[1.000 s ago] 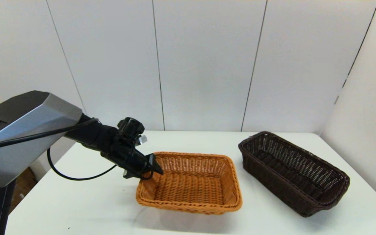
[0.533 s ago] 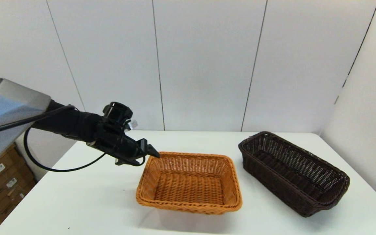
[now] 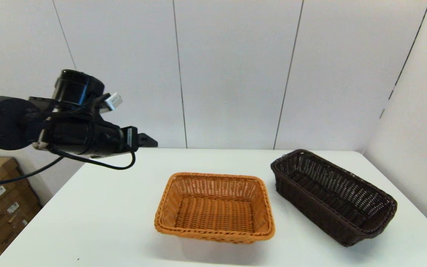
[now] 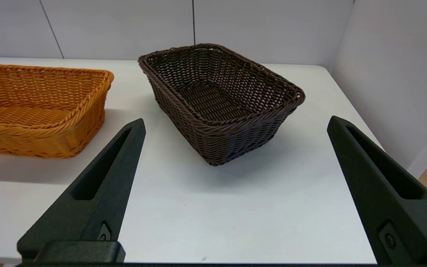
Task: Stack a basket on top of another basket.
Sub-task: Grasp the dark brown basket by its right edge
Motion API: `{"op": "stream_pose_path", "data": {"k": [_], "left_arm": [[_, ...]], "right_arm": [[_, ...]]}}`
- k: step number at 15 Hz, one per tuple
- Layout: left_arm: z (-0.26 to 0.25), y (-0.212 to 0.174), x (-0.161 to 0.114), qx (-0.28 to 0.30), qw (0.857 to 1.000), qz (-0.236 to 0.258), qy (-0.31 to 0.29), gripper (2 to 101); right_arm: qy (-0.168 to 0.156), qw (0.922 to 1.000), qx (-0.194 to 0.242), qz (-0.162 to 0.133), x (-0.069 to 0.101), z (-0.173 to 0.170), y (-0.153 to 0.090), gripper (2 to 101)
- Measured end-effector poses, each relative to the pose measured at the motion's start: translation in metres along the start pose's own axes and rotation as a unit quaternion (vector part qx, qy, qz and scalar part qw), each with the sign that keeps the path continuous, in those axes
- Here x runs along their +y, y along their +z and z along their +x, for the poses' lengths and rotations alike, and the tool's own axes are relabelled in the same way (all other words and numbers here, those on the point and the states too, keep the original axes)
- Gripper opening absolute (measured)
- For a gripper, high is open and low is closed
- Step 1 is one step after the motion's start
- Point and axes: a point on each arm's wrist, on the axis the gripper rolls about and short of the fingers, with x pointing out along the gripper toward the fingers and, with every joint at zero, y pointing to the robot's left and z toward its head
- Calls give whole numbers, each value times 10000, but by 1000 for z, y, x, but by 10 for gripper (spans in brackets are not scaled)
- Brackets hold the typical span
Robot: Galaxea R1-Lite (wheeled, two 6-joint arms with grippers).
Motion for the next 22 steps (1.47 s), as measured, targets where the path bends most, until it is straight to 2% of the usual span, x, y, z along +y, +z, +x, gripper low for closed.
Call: {"op": "stream_pose_path", "data": {"k": [4,7,10,13,22], "left_arm": [[-72,-32,3,-513,9966,606,206,946],[-111,-79,19,-685,9905,889,790,956],[-130,-132,34,-671,9844,914,1346,962],[-146,-155,38,-952,9787,970,1540,968],[-170,-222,50,-2268,9445,1422,1906,971]], "right_arm": [[0,10000,0,0,0,0,0,973],[0,10000,0,-2,0,0,0,973],[0,10000,0,0,0,0,0,973],[2,10000,0,0,0,0,0,973],[2,10000,0,1,0,0,0,973]]}}
